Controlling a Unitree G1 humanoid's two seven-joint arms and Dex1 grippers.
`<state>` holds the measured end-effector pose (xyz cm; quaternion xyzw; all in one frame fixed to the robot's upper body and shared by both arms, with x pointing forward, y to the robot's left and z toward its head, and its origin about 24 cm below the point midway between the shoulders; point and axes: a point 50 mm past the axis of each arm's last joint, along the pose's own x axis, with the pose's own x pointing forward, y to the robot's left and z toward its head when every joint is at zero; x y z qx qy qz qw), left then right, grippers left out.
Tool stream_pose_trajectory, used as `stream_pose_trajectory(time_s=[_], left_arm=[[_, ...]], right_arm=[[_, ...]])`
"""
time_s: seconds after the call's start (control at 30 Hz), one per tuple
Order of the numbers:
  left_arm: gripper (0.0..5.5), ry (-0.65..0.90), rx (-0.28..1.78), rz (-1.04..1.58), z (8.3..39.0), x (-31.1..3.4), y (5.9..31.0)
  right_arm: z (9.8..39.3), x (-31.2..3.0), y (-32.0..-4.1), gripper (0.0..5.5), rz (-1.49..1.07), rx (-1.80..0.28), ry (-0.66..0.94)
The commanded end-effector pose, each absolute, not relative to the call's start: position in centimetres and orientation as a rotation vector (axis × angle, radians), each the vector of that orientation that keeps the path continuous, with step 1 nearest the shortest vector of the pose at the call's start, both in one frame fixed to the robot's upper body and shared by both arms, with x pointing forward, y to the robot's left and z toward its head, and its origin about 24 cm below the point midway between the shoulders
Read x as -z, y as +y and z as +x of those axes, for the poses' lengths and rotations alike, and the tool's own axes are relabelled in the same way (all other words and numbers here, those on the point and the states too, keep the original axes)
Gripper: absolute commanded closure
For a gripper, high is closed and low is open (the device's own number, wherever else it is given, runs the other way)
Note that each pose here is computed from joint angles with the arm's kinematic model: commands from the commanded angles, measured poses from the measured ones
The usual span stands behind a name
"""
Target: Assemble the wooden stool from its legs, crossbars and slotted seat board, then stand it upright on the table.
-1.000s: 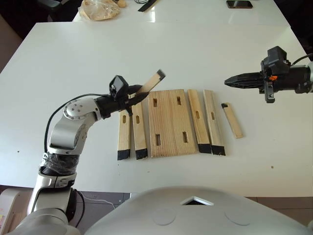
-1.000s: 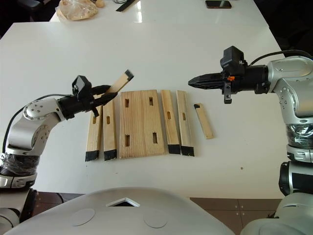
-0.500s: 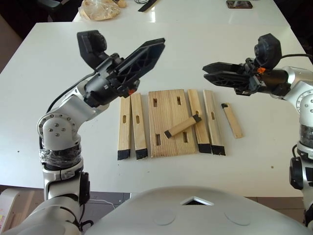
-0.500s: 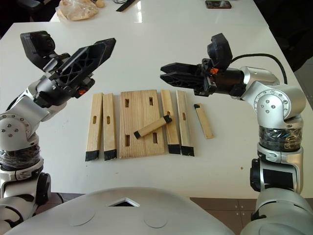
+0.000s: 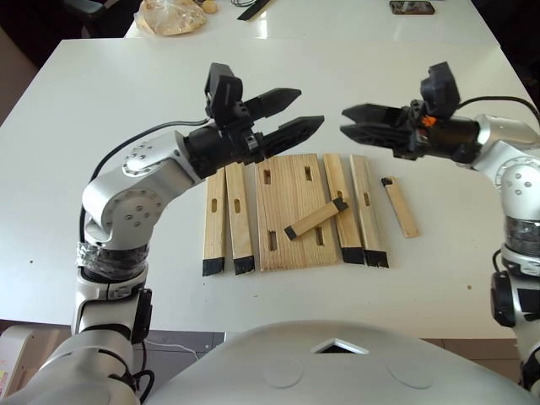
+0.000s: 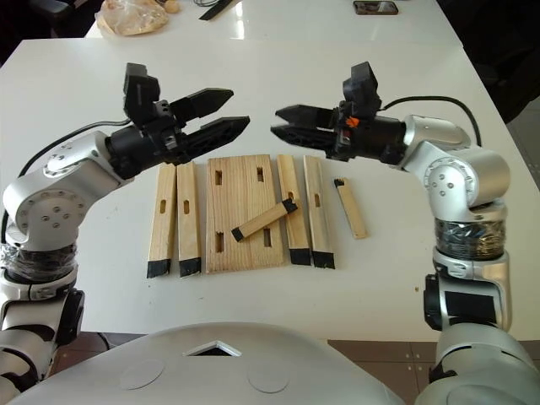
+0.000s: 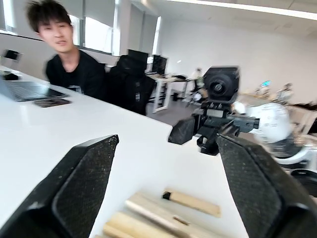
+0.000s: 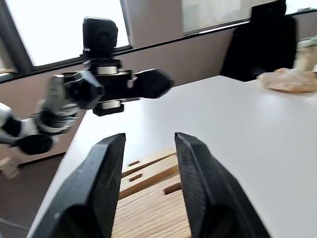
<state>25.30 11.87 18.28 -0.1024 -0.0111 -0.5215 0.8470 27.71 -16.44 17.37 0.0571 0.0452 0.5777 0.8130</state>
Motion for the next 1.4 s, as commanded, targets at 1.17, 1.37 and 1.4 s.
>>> stream_pose_trajectory(time_s=[1.17, 1.37, 1.4], left_arm=[[1.83, 0.212, 1.273, 0.331, 19.1, -13.9, 11.8], [1.83, 0.288, 1.226, 0.400, 18.8, -10.7, 10.7], [1.83, 0.288, 1.205, 0.408, 19.0, -10.4, 10.7]], right_arm=[[32.3, -17.9, -20.2, 3.69, -0.028, -0.358, -0.165], [31.6, -17.1, -18.8, 3.69, -0.052, -0.402, -0.155], [31.6, -17.0, -18.7, 3.69, -0.052, -0.403, -0.154]])
